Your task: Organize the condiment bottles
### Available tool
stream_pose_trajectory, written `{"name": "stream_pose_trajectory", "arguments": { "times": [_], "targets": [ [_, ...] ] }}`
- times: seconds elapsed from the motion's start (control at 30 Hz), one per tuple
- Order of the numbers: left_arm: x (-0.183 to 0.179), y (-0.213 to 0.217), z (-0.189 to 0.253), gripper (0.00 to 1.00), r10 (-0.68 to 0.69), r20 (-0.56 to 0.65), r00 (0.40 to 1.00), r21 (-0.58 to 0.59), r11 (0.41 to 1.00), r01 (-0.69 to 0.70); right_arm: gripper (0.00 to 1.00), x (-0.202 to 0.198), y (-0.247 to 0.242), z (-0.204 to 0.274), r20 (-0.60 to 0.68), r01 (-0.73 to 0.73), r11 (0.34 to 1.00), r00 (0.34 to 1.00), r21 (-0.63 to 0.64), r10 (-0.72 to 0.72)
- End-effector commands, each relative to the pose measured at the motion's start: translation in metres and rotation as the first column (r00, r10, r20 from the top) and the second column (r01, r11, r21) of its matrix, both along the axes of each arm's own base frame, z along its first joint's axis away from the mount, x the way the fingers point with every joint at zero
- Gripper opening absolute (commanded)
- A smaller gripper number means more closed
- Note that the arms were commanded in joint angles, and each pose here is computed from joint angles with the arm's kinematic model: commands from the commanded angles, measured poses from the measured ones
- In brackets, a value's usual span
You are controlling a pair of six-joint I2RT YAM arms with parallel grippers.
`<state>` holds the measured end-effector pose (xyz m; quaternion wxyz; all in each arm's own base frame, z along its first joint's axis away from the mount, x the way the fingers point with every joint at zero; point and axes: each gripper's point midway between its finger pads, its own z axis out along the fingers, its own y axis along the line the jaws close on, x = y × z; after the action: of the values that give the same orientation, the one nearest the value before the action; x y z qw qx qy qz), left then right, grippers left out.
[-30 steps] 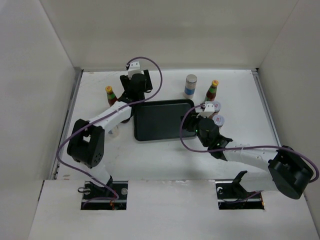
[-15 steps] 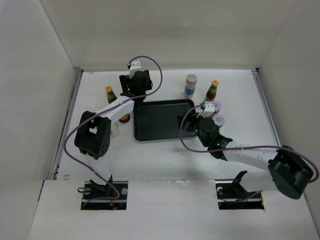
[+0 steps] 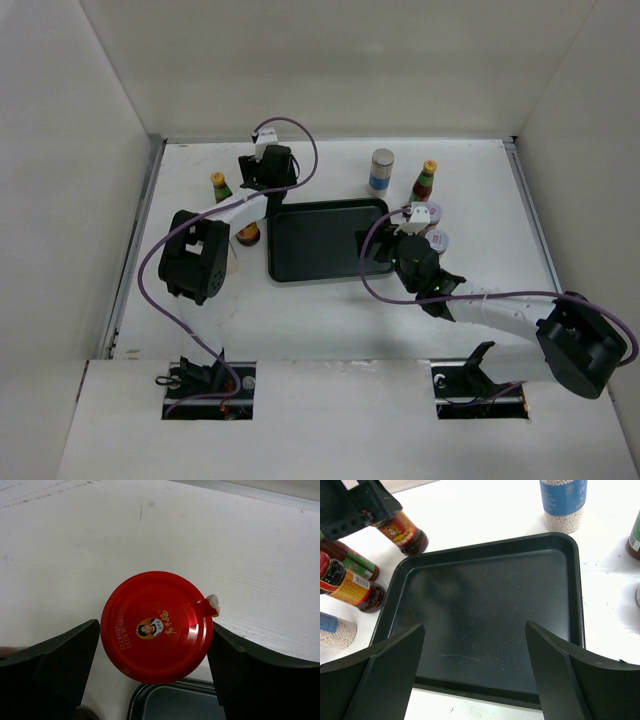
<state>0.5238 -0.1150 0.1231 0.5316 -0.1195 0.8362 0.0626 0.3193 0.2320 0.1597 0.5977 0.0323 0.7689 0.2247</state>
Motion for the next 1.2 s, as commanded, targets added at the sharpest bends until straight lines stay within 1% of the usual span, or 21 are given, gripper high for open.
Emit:
{"name": "stream_pose_trajectory", "arguments": {
  "times": [0.0,0.1,0.2,0.27,0.43,0.57,0.67,0.83,0.87,0.93,1.03,1.17],
  "targets": [
    [0.017,-0.008,0.028,0.77,-0.022,0.074,0.997,-0.061,0.998,0.027,0.89,0.006,0.005,0.021,0.048,-0.002,0.998,0.999,0.057,-0.001],
    [0.019,-0.011,0.034,0.59,-0.026,0.097,0.995,-0.073,0.997,0.033,0.89,0.006,0.002,0.024,0.060,0.007,0.999,0.998,0.053,-0.010],
    [0.017,-0.019,0.059,0.51,-0.047,0.153,0.987,-0.069,0.996,0.058,0.89,0.006,0.005,0.021,0.049,-0.004,0.998,0.999,0.060,0.002],
    [0.012,-0.028,0.091,0.49,-0.065,0.226,0.972,-0.074,0.994,0.084,0.89,0.007,0.005,0.022,0.052,-0.003,0.999,0.999,0.049,0.000],
    [-0.004,-0.036,0.174,0.49,-0.083,0.411,0.908,-0.039,0.993,0.108,0.89,0.007,0.006,0.019,0.044,-0.007,0.999,0.999,0.048,0.004],
    [-0.023,-0.050,0.205,0.50,-0.115,0.470,0.875,-0.038,0.988,0.150,0.89,0.006,0.006,0.018,0.042,-0.005,0.998,0.999,0.057,0.003],
    [-0.039,-0.061,0.199,0.50,-0.143,0.455,0.879,-0.038,0.983,0.180,0.88,0.006,0.002,0.020,0.050,0.006,0.998,0.999,0.060,-0.009],
    [-0.068,-0.072,0.156,0.50,-0.174,0.391,0.904,-0.066,0.974,0.217,0.88,0.009,-0.013,0.022,0.053,0.057,0.994,0.997,0.091,-0.062],
    [-0.074,-0.071,0.145,0.50,-0.175,0.376,0.910,-0.077,0.973,0.219,0.88,0.012,-0.021,0.020,0.049,0.093,0.991,0.994,0.093,-0.098],
    [-0.084,-0.071,0.129,0.49,-0.176,0.354,0.919,-0.094,0.970,0.223,0.87,0.015,-0.028,0.017,0.038,0.120,0.988,0.991,0.098,-0.124],
    [-0.090,-0.071,0.114,0.49,-0.179,0.330,0.927,-0.102,0.969,0.224,0.85,0.013,-0.029,0.020,0.042,0.113,0.987,0.992,0.115,-0.119],
    [-0.087,-0.072,0.092,0.49,-0.189,0.301,0.935,-0.098,0.969,0.227,0.85,0.015,-0.029,0.018,0.036,0.110,0.987,0.993,0.121,-0.115]
  ]
}}
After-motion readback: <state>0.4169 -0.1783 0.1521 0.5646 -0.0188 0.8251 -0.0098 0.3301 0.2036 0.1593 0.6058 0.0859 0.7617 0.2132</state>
